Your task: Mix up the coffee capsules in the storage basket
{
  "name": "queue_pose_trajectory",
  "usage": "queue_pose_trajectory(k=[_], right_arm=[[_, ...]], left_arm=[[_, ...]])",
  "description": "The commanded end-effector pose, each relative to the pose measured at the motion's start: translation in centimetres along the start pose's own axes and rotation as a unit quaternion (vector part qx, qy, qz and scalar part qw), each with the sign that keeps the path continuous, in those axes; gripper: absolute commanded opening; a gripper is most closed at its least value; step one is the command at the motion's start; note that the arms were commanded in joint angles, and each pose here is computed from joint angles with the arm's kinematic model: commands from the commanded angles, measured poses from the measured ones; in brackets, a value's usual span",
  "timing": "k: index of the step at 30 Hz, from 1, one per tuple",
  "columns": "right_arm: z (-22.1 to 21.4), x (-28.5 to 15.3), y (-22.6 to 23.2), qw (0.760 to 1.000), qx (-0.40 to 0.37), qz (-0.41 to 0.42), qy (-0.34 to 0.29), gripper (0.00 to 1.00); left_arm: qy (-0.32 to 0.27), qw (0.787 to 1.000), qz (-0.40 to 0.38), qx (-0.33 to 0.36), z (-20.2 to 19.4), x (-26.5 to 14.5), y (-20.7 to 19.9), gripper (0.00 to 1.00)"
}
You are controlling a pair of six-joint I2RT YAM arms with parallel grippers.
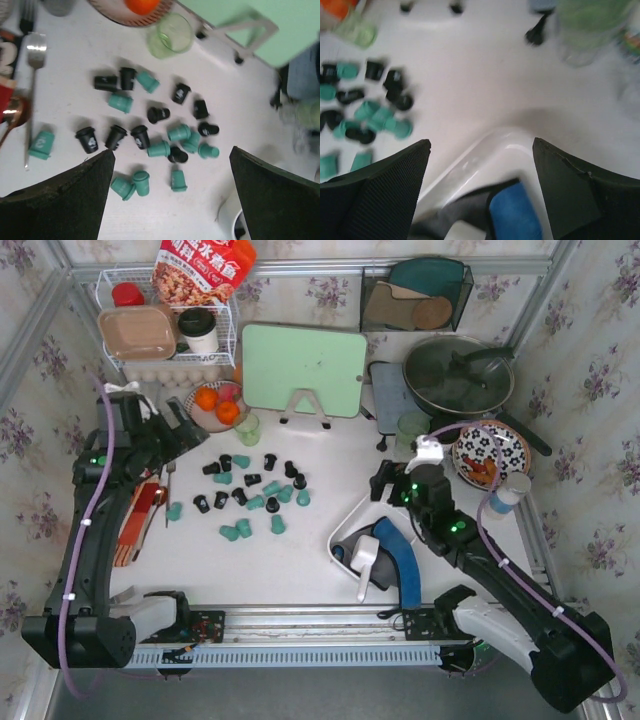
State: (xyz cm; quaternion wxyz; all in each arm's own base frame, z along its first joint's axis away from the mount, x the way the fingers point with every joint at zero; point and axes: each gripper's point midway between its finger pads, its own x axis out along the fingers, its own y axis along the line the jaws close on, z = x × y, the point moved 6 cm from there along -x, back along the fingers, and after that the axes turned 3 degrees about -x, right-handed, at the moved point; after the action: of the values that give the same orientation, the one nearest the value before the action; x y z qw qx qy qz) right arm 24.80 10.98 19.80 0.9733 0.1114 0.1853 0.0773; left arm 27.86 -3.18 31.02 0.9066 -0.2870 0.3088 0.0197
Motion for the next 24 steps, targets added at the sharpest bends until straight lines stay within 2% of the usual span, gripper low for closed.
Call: queue_pose_trajectory(k=[1, 5, 7, 9, 16, 20, 24], right_arm=[[-3.8, -1.6, 2.3, 0.995, -0.007, 0.038, 0.089, 0.91], [-6.6, -3.0, 3.7, 0.986, 0.020, 0.069, 0.153, 0.90], [-7.6, -3.6, 3.8, 0.981, 0.028, 0.074, 0.175, 0.97], [-8.4, -4.1, 3.8, 0.978, 0.029, 0.073, 0.195, 1.00], [-11.2, -6.2, 3.6, 0.963, 0.009, 0.028, 0.270, 0.99], [-12.2, -7.0, 2.9, 0.956, 0.006, -0.009, 0.294, 0.94], [-12.7, -7.3, 3.0, 0.951, 0.018, -0.012, 0.307, 0.83]], left_arm=[[0.046, 0.993, -0.063, 0.087, -2.1, 0.6, -1.9, 1.00], [0.067, 0.989, -0.096, 0.090, -3.4, 0.8, -2.4, 1.00], [0.057, 0.988, -0.083, 0.113, -3.4, 0.4, -2.2, 1.00], [0.042, 0.989, -0.069, 0.124, -3.3, -0.1, -2.1, 1.00], [0.029, 0.987, -0.051, 0.153, -4.0, -1.2, -2.4, 1.00], [0.036, 0.976, -0.019, 0.216, -5.4, -2.0, -3.2, 1.00], [0.039, 0.974, -0.016, 0.222, -5.6, -2.1, -3.3, 1.00]])
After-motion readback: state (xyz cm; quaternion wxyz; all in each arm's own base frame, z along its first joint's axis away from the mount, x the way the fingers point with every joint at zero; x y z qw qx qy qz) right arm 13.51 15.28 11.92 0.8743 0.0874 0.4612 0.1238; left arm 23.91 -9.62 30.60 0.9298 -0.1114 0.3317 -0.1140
